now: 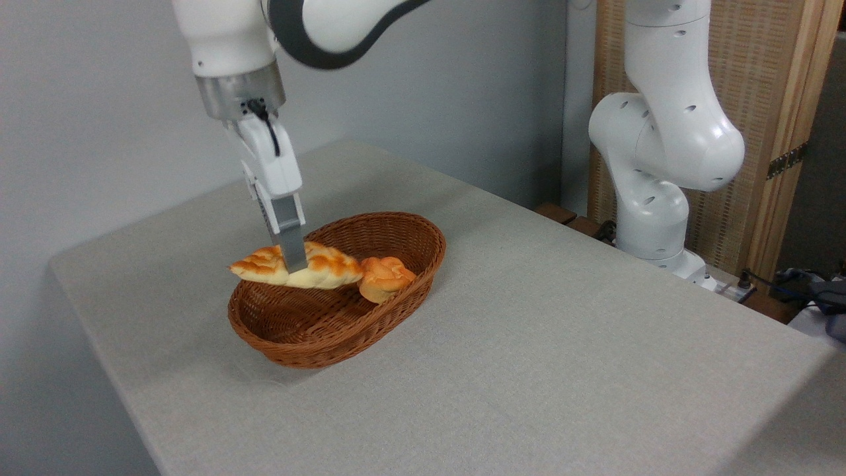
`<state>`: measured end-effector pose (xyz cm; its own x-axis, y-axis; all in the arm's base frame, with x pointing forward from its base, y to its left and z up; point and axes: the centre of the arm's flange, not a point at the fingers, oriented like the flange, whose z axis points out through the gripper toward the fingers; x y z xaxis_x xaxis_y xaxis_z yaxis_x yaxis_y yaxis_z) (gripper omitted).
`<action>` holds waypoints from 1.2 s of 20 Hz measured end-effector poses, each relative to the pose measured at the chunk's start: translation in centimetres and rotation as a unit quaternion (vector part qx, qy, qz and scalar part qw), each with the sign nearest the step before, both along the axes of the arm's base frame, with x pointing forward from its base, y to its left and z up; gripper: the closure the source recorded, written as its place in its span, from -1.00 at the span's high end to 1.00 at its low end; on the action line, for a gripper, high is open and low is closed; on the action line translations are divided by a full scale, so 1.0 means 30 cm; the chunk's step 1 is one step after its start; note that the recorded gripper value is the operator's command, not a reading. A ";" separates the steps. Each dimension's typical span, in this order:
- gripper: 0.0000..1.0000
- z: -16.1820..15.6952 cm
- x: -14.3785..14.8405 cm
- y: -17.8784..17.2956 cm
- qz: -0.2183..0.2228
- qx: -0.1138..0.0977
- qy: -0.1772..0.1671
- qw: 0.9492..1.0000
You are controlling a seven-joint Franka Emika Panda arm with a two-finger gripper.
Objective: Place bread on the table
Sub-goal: 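Lift the braided loaf up out of the basket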
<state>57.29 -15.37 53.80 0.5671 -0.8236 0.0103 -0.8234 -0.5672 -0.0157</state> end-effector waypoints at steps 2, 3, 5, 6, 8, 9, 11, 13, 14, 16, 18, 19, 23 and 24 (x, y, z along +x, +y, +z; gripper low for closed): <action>-0.20 0.071 0.012 0.092 0.007 0.003 0.002 1.000; -0.19 0.102 0.018 0.140 0.008 0.004 0.001 1.000; -0.12 0.144 0.026 0.224 0.015 0.005 -0.003 1.000; 0.12 0.151 0.028 0.244 0.018 0.005 -0.005 1.000; 0.25 0.166 0.030 0.285 0.021 0.006 -0.008 1.000; 0.28 0.170 0.030 0.303 0.020 0.006 -0.009 1.000; 0.68 0.172 0.030 0.331 0.019 0.012 -0.008 1.000; 0.95 0.169 0.028 0.363 0.014 0.027 -0.003 1.000; 0.99 0.168 0.027 0.381 0.010 0.040 -0.001 0.999; 1.00 0.168 0.028 0.409 0.009 0.066 0.000 0.998; 1.00 0.169 0.029 0.423 0.010 0.075 -0.001 0.997; 1.00 0.169 0.029 0.429 0.011 0.076 -0.001 0.997; 1.00 0.176 0.028 0.492 0.027 0.080 -0.002 0.996; 1.00 0.180 0.027 0.508 0.030 0.080 -0.002 0.996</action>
<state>58.09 -0.14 59.20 0.6153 -0.7798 -0.1153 -0.7880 -0.6051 -0.1131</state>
